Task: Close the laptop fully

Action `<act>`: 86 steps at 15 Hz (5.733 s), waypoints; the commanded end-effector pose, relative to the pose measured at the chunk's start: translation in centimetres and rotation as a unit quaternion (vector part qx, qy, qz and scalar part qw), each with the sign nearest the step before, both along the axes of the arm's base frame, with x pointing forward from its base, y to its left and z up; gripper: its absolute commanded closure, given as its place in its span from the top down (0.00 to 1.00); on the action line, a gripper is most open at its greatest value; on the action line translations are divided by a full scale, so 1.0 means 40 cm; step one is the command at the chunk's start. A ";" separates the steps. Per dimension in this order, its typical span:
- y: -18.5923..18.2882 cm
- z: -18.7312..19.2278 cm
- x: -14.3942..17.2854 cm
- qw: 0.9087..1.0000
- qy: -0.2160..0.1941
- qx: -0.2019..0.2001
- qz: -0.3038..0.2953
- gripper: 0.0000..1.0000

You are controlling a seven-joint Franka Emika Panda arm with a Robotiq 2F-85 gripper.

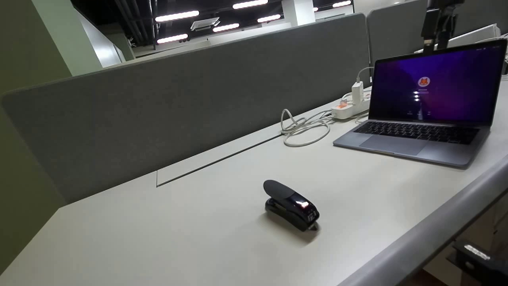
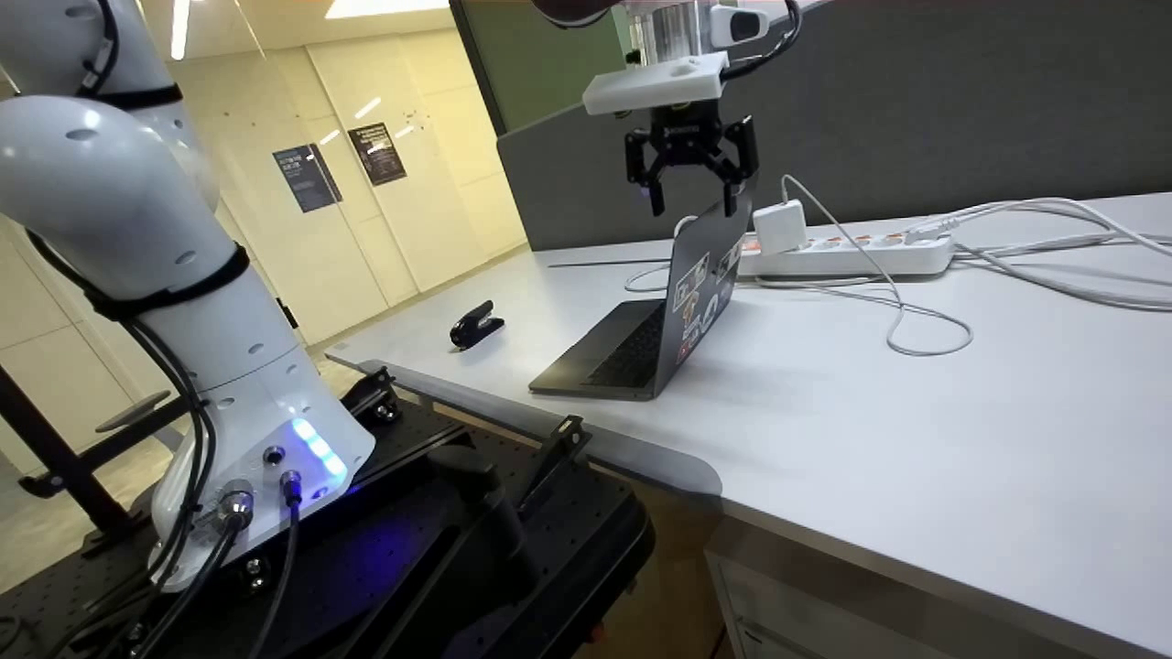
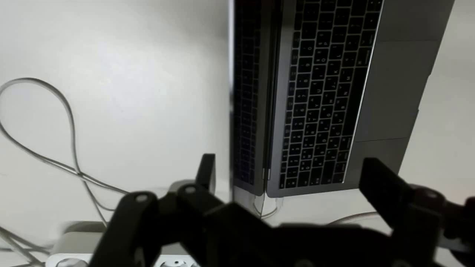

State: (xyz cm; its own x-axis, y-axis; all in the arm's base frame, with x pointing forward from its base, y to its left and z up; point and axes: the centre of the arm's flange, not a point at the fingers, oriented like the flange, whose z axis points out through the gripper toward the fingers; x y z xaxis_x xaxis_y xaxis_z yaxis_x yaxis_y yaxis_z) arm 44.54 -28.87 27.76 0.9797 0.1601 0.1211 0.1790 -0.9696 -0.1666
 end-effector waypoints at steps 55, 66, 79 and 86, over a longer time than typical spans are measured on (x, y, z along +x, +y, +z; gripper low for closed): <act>0.580 -0.298 -0.026 0.961 -0.015 0.043 0.271 1.00; 0.613 -0.423 0.003 0.952 0.033 0.047 0.300 1.00; 0.616 -0.405 0.025 0.950 0.021 0.092 0.297 1.00; 0.626 -0.310 -0.011 0.958 -0.003 0.087 0.272 1.00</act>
